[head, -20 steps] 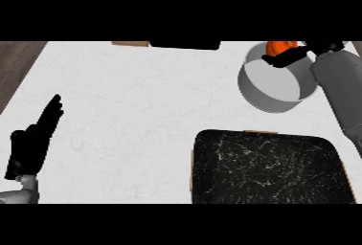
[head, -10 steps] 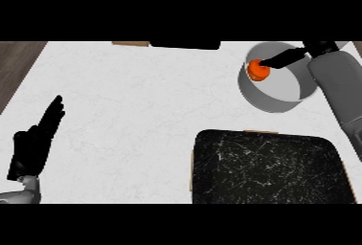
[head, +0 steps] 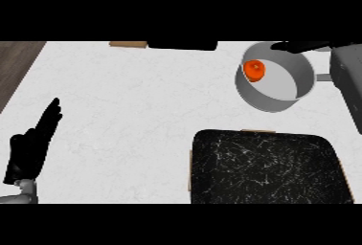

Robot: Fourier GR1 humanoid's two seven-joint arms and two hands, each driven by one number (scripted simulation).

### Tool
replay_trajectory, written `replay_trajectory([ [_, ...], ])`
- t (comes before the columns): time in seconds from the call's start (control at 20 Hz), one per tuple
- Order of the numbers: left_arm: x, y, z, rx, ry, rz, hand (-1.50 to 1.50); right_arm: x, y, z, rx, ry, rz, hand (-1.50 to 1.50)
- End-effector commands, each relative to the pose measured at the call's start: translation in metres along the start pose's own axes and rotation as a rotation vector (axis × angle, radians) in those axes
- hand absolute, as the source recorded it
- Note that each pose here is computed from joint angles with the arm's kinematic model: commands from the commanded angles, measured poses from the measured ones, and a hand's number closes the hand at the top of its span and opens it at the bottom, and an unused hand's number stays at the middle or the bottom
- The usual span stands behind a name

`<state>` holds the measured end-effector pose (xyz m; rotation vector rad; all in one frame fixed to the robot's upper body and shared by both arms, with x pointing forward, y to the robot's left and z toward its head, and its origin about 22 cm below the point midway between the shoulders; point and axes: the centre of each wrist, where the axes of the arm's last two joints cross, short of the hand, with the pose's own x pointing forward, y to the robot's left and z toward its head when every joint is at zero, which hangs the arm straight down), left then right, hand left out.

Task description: Pick the squash from the tray and place it in the pot

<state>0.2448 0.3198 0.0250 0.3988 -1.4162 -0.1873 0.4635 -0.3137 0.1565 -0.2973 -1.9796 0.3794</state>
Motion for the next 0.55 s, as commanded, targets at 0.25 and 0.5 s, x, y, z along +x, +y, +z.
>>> replay_trajectory([
  [0.25, 0.001, 0.004, 0.008, -0.001, 0.014, -0.01, 0.0, -0.018, -0.068, 0.034, 0.053, 0.015, -0.191, -1.5],
  [0.5, -0.004, -0.006, 0.0, 0.019, 0.006, 0.006, 0.0, -0.025, -0.12, 0.067, 0.033, 0.039, -0.209, -1.5],
])
